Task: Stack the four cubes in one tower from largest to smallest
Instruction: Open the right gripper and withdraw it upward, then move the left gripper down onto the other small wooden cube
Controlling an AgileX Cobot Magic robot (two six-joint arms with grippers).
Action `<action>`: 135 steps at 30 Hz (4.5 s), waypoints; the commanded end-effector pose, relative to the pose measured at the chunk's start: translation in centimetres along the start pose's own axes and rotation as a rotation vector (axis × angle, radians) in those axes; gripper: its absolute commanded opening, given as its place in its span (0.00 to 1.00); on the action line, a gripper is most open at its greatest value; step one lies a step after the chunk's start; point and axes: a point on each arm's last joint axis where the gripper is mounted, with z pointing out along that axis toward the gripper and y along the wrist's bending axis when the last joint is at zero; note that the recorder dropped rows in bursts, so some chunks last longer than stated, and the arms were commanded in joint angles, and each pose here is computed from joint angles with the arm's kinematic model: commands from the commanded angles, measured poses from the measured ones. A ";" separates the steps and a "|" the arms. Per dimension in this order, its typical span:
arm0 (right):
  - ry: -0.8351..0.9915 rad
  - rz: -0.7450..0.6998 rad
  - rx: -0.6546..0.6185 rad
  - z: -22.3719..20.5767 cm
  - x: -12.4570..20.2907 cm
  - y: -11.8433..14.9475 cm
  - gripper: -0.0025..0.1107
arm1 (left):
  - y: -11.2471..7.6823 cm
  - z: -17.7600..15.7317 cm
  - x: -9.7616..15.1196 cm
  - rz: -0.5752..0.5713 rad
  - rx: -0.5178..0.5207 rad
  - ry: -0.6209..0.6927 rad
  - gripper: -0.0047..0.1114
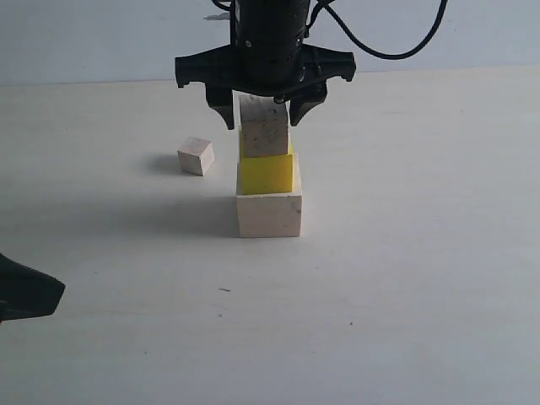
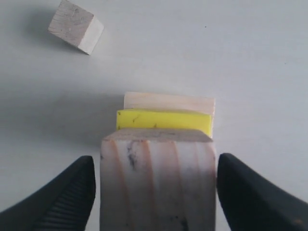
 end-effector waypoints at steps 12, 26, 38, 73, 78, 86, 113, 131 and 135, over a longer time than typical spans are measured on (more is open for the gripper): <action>-0.010 -0.006 -0.019 -0.2 -0.1 0.2 0.82 | 0.1 0.0 0.1 0.005 -0.004 0.000 0.04; -0.121 0.017 -0.168 -9.0 0.6 -1.2 0.84 | 0.1 0.0 0.1 0.005 -0.004 0.000 0.04; -0.268 -0.214 -0.232 -16.7 2.4 -3.8 0.57 | 0.2 0.0 -0.1 0.011 -0.014 -0.026 0.04; -0.337 -0.347 -0.453 -20.6 25.3 -19.2 0.02 | 8.9 8.4 -16.4 0.066 -0.535 -0.016 0.04; -0.337 -0.347 -0.453 -20.6 25.3 -19.2 0.02 | 12.7 9.8 -15.6 -0.102 -0.460 0.059 0.04; -0.342 -0.349 -0.442 -20.5 25.2 -19.2 0.02 | 15.4 11.1 -16.0 -0.185 -0.164 0.091 0.04; -0.322 -0.286 -0.461 -20.6 25.3 -19.2 0.02 | 18.2 19.1 -21.3 0.002 -0.059 0.088 0.71; -0.316 -0.285 -0.472 -20.6 25.4 -19.1 0.02 | 16.5 20.2 -22.4 0.219 -0.113 0.014 0.70; -0.310 -0.284 -0.484 -20.6 25.4 -19.0 0.02 | 16.8 20.9 -22.2 0.215 -0.117 0.021 0.70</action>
